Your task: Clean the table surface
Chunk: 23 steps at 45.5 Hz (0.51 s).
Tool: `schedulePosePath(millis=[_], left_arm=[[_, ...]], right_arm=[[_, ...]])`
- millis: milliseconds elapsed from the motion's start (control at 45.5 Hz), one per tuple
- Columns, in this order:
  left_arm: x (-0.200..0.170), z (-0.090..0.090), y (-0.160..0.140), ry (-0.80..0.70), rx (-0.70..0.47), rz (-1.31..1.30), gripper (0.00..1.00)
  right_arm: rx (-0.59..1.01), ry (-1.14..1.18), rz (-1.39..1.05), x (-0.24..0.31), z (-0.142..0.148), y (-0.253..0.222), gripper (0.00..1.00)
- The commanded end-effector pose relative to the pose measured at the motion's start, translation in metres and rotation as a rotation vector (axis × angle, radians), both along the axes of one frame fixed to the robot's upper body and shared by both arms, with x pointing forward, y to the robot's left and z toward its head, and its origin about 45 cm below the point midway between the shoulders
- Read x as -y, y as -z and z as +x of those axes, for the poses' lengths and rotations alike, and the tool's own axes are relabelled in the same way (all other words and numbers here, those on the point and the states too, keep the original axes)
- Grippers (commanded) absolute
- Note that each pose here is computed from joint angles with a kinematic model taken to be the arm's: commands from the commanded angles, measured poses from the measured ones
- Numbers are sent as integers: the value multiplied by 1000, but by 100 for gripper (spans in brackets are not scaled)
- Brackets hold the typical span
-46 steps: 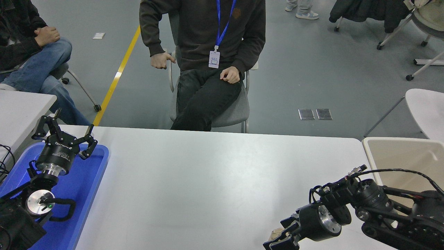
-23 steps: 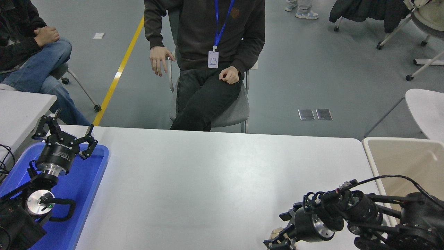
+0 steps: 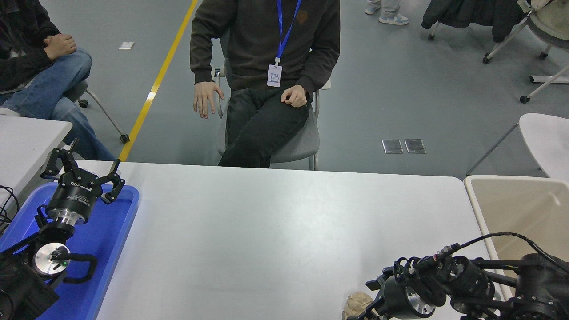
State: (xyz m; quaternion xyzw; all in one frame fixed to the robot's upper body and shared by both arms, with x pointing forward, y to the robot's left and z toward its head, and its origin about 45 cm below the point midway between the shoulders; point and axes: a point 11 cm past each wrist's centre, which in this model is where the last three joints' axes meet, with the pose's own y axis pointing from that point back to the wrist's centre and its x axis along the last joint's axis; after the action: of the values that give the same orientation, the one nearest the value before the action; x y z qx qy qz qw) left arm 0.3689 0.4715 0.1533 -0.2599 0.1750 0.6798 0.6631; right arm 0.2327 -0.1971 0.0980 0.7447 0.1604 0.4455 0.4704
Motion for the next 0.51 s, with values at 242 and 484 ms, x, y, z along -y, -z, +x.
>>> schedulePosePath(millis=[242, 484], left_arm=[[0, 0, 0, -1, 1, 0, 100], [0, 0, 0, 0, 0, 0, 100]], right_arm=[[21, 44, 9, 10, 3, 12, 99], [-12, 56, 15, 12, -7, 18, 99]])
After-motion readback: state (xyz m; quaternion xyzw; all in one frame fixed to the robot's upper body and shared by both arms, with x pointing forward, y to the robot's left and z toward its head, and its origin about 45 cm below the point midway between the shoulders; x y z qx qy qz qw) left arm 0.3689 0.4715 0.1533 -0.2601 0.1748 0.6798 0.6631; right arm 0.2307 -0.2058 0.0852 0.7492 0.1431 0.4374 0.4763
